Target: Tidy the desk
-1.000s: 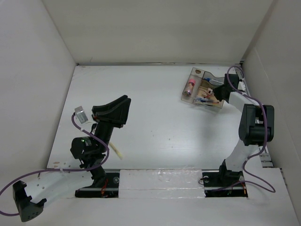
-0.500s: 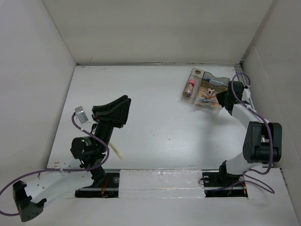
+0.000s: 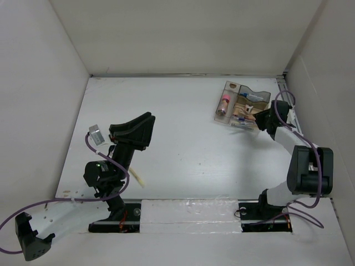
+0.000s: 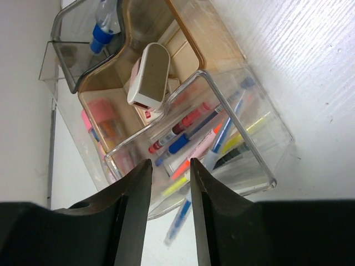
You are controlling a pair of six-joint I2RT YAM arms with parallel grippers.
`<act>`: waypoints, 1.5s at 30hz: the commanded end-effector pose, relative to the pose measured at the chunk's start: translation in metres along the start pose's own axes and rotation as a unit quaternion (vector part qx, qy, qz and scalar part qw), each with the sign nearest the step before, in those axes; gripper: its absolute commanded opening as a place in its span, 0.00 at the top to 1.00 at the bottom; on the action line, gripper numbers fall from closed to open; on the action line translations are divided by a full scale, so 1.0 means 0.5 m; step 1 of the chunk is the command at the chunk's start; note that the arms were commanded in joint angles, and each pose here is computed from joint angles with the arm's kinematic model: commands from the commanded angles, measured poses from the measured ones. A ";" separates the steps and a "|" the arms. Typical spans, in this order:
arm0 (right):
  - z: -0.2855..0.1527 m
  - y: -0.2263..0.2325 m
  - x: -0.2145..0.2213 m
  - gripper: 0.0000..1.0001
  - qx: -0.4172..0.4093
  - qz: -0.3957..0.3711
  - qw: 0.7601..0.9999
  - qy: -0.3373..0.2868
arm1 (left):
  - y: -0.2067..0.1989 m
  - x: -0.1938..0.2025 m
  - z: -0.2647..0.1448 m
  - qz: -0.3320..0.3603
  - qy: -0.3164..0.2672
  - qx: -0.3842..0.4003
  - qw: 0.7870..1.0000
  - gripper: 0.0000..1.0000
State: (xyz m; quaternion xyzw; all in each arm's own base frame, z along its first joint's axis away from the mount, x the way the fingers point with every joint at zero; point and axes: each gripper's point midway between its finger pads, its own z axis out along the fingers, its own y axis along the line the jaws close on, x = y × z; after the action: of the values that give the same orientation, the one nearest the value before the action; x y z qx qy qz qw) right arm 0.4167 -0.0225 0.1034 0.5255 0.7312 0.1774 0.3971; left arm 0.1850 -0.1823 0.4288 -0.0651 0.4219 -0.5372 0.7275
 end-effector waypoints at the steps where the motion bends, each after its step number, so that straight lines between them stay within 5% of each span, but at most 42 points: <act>1: -0.025 0.040 -0.017 0.60 -0.039 0.001 0.999 -0.004 | -0.032 -0.046 0.006 -0.015 -0.034 0.022 0.999 0.64; 4: -0.078 0.079 -0.027 0.61 -0.086 -0.003 0.996 -0.020 | -0.034 -0.049 0.006 -0.014 -0.035 0.024 0.999 0.64; 8: -0.166 0.163 0.061 0.86 -0.193 -0.064 0.979 0.030 | -0.039 -0.054 0.003 -0.019 -0.037 0.029 0.999 0.64; 9: -0.206 0.192 0.170 1.00 -0.220 -0.117 0.966 0.067 | -0.043 -0.059 0.003 -0.019 -0.039 0.033 0.999 0.64; 11: -0.217 0.193 0.218 1.00 -0.228 -0.145 0.959 0.087 | -0.045 -0.062 0.001 -0.021 -0.037 0.033 0.999 0.64; 16: -0.324 0.202 0.515 1.00 -0.295 -0.245 0.903 0.192 | -0.069 -0.087 -0.011 -0.032 -0.045 0.058 0.997 0.64; 18: -0.347 0.207 0.586 0.90 -0.300 -0.271 0.893 0.199 | -0.075 -0.093 -0.015 -0.037 -0.046 0.063 0.996 0.64; 19: -0.388 0.198 0.653 0.73 -0.312 -0.300 0.873 0.223 | -0.077 -0.095 -0.018 -0.039 -0.047 0.067 0.996 0.64; 22: -0.390 0.195 0.766 0.54 -0.296 -0.361 0.855 0.225 | -0.091 -0.115 -0.028 -0.041 -0.056 0.082 0.994 0.64; 27: -0.455 0.148 0.942 0.43 -0.317 -0.486 0.782 0.228 | -0.088 -0.150 -0.046 -0.043 -0.079 0.077 0.993 0.64; 38: -0.511 0.063 1.094 0.41 -0.333 -0.589 0.695 0.243 | -0.079 -0.174 -0.056 -0.035 -0.095 0.064 0.993 0.64; 45: -0.494 0.041 1.116 0.42 -0.310 -0.616 0.683 0.240 | -0.073 -0.184 -0.061 -0.031 -0.103 0.056 0.993 0.64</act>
State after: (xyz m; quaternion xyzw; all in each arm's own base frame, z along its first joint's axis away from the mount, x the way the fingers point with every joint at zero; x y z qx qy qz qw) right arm 0.1634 0.5275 0.0469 -0.2464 0.8670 0.2472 0.3558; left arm 0.1369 -0.1192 0.4699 -0.0870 0.3306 -0.5724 0.7453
